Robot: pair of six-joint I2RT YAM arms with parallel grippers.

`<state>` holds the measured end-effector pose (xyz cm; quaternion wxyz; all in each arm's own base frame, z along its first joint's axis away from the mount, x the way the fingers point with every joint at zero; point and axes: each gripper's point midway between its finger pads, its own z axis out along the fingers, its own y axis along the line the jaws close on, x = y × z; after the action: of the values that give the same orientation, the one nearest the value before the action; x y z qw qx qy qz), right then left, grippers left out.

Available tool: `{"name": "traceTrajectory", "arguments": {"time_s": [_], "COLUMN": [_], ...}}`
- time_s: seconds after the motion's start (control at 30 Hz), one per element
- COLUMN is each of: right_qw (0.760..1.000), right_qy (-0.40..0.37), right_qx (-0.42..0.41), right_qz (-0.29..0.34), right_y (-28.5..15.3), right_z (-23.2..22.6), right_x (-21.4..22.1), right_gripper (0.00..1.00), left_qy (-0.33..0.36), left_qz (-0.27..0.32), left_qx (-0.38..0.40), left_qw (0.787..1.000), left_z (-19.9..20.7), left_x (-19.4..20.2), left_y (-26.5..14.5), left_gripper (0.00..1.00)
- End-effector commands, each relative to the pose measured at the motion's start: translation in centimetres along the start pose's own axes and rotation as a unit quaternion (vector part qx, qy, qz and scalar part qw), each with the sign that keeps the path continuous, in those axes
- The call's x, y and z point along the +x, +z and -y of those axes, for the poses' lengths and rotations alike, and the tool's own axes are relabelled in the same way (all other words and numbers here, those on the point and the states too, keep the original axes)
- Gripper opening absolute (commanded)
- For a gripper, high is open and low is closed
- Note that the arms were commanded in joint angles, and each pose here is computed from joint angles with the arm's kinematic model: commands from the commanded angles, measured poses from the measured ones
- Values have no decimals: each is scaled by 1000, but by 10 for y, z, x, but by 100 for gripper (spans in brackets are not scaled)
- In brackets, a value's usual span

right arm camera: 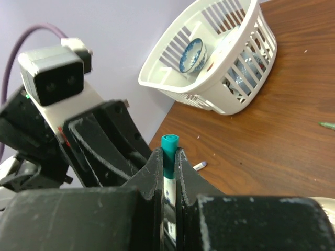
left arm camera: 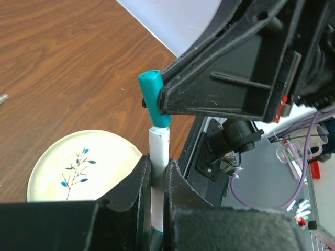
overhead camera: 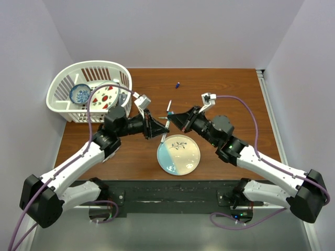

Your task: Insert the pens into the pen caps

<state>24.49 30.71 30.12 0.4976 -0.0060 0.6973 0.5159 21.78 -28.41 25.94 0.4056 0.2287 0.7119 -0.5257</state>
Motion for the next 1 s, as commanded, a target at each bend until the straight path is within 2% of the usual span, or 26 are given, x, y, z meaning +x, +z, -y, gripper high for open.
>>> {"name": "traceTrajectory", "arguments": {"time_s": [0.0, 0.13, 0.27, 0.37, 0.43, 0.5, 0.53, 0.63, 0.73, 0.77, 0.97], "right_qw": [999, 997, 997, 998, 998, 999, 999, 1000, 999, 999, 996], "right_qy": [-18, -32, -37, -31, -23, -15, -15, -12, -20, -33, -73], "right_qx": [31, 64, 55, 47, 41, 29, 23, 7, -14, -15, -38], "right_qz": [-24, -15, -28, -32, -34, -31, -29, -23, -21, -25, -29], "right_y": [-2, -5, -4, -5, -6, -8, -9, -14, -20, -22, -28], "right_z": [13, 17, 9, 2, -1, -9, -13, -26, -42, -43, -66], "right_x": [26, 35, 47, 49, 49, 44, 42, 31, 20, 19, 0], "right_gripper": [0, 0, 0, 6, 22, 31, 42, 60, 73, 82, 86], "left_qy": [58, 58, 53, 61, 75, 88, 90, 98, 105, 107, 120], "left_qz": [83, 86, 92, 101, 105, 113, 107, 100, 86, 83, 71], "left_qx": [-33, -56, -43, -42, -30, -13, -5, 17, 38, 42, 82], "left_qw": [994, 993, 993, 992, 991, 990, 990, 990, 990, 990, 987], "left_z": [2, -6, -2, -1, 4, 13, 14, 23, 30, 32, 45], "left_x": [-63, -72, -72, -73, -72, -74, -68, -60, -49, -45, -24], "left_y": [1, 5, 6, 4, 1, -3, -4, -8, -13, -14, -27], "left_gripper": [0, 0, 0, 0, 0, 0, 0, 0, 0, 0, 0]}}
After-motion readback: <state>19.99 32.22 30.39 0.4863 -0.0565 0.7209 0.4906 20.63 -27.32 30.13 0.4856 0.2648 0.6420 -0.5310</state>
